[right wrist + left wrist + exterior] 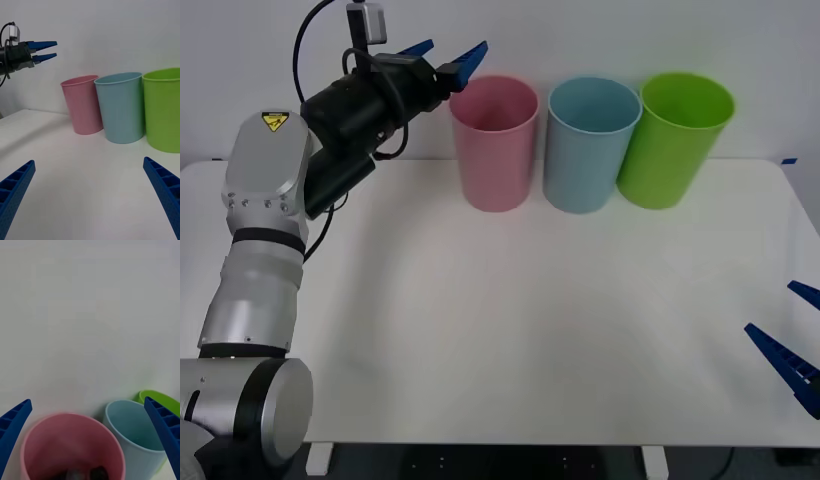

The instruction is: Grasp the object on the table and drop it into the matching bin: aluminum can to the light blue bin, PET bottle to the pink bin.

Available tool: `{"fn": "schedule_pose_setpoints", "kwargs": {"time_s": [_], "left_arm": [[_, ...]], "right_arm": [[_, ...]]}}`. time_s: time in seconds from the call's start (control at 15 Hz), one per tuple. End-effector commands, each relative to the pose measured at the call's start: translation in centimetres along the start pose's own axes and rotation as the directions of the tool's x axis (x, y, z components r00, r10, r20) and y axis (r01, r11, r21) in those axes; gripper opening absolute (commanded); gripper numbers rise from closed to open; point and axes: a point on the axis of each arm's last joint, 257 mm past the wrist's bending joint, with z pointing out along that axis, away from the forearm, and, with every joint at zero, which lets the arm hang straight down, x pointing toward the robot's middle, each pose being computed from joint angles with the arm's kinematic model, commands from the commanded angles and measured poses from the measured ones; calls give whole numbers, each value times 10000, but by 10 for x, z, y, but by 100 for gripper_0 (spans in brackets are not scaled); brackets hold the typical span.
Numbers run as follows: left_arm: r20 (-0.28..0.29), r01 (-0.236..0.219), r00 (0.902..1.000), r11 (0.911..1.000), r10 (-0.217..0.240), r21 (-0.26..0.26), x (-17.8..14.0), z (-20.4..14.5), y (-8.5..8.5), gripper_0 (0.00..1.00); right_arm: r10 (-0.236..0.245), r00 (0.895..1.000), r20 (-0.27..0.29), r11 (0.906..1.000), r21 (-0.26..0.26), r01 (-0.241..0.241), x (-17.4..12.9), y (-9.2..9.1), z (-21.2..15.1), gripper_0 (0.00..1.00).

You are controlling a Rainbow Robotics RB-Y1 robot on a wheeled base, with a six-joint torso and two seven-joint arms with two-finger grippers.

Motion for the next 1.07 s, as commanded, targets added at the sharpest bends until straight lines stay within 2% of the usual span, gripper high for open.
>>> {"fn": "schedule_pose_setpoints", "kwargs": {"time_s": [0.07, 0.33, 0.6, 0.87, 1.07], "left_arm": [[175, -136, 9998, 9999, 135, 31, 0, -30, 5, 100], [275, -171, 9995, 9998, 168, 92, 1, -73, 17, 100], [140, -302, 9995, 9990, 298, 327, 6, -122, 29, 100], [62, -612, 9981, 9979, 611, 223, 12, -167, 38, 100], [29, -1272, 9919, 9919, 1272, 37, 23, -203, 47, 100]], "right_arm": [[0, 10000, 0, 10000, 0, 0, 0, 0, 0, 100], [0, 10000, 0, 10000, 0, 0, 0, 0, 0, 100], [0, 10000, 0, 10000, 0, 0, 0, 0, 0, 100], [0, 10000, 0, 10000, 0, 0, 0, 0, 0, 100], [0, 10000, 0, 10000, 0, 0, 0, 0, 0, 100]]}}
